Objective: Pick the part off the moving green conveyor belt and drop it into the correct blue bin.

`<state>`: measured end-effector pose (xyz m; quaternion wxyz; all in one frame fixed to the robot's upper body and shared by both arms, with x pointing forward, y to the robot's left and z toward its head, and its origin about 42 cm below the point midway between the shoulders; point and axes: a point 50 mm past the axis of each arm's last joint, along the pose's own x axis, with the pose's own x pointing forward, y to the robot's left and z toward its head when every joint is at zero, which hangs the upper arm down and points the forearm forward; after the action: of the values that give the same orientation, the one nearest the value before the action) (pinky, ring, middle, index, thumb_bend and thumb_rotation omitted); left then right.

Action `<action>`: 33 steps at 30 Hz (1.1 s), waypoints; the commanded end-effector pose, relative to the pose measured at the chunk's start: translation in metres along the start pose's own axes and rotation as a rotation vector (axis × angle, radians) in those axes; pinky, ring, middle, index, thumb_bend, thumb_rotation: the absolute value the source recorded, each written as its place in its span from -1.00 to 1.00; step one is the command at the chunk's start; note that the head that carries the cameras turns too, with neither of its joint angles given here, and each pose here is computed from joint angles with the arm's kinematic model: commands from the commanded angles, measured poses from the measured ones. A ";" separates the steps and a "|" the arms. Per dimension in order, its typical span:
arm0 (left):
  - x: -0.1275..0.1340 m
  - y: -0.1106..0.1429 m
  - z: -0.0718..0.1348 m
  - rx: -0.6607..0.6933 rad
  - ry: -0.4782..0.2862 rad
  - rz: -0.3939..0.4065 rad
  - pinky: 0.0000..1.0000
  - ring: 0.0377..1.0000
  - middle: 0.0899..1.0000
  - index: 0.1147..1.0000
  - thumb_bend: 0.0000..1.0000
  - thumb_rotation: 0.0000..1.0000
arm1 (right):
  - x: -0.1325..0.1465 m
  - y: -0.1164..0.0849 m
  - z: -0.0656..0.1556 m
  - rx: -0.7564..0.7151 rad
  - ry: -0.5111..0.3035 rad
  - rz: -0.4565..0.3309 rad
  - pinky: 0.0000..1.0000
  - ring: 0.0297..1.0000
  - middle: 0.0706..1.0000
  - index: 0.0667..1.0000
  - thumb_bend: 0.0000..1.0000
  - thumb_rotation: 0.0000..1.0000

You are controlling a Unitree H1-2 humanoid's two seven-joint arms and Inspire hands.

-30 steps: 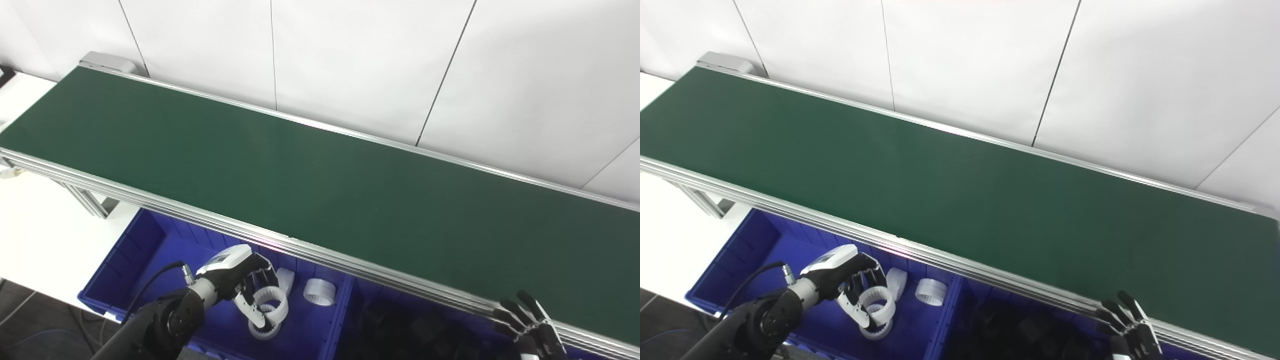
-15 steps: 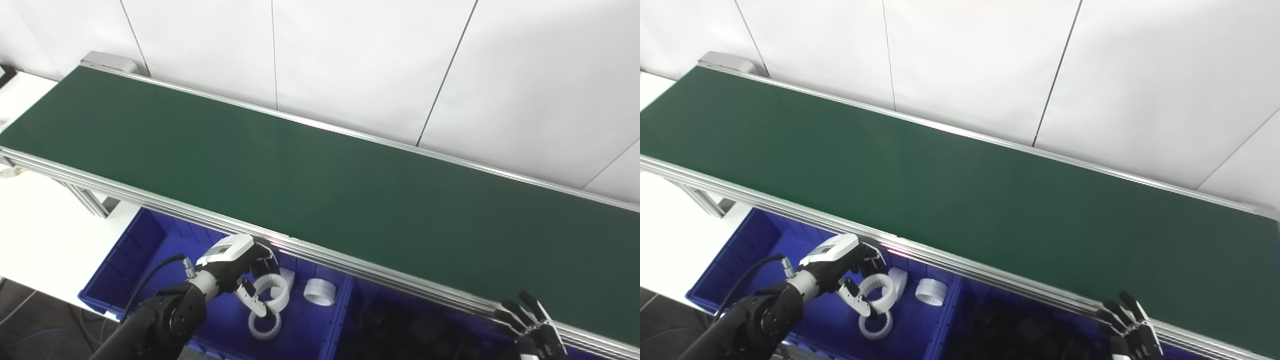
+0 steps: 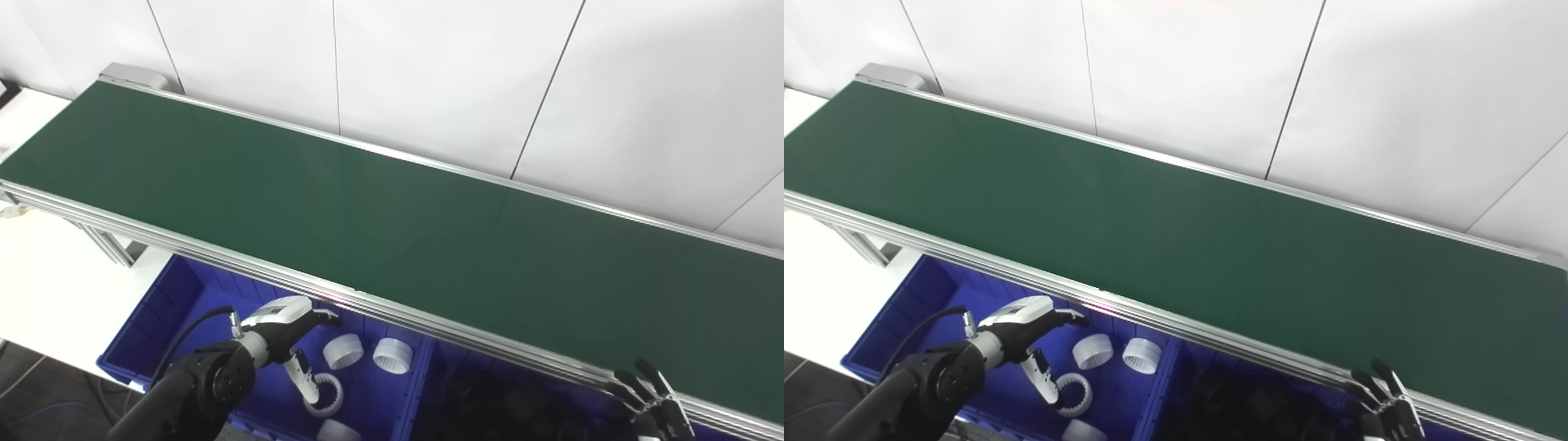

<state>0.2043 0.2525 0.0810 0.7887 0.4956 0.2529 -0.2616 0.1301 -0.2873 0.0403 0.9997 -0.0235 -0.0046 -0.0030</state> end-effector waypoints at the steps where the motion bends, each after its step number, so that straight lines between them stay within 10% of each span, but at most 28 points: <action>1: -0.005 0.017 0.005 0.026 -0.012 0.065 0.70 0.79 0.80 0.72 0.86 -1.00 | 0.002 -0.001 0.008 -0.011 -0.067 0.000 0.31 0.44 0.51 0.70 0.30 0.43; 7: -0.015 0.022 0.012 -0.062 -0.060 0.117 0.61 0.73 0.73 0.68 0.60 -0.98 | 0.003 -0.001 0.006 -0.007 -0.063 0.001 0.31 0.44 0.51 0.69 0.31 0.43; 19: -0.060 0.044 0.040 -0.483 -0.461 0.166 -0.08 0.03 0.14 0.18 0.16 -0.60 | 0.009 0.009 -0.004 -0.008 -0.037 0.009 0.29 0.42 0.50 0.66 0.37 0.44; 24: -0.064 0.049 0.046 -0.601 -0.622 0.134 -0.08 0.01 0.09 0.13 0.26 -0.42 | 0.013 0.015 -0.007 0.003 -0.034 0.014 0.26 0.38 0.47 0.65 0.35 0.40; 33: -0.050 0.036 0.039 -0.677 -0.684 0.176 0.05 0.17 0.20 0.17 0.31 -0.19 | 0.014 0.024 -0.008 -0.003 -0.028 0.014 0.23 0.36 0.44 0.62 0.35 0.36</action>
<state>0.1958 0.2414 0.1446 0.9596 0.1246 0.0483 -0.2475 0.1402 -0.2678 0.0232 0.9995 -0.0252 0.0169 0.0035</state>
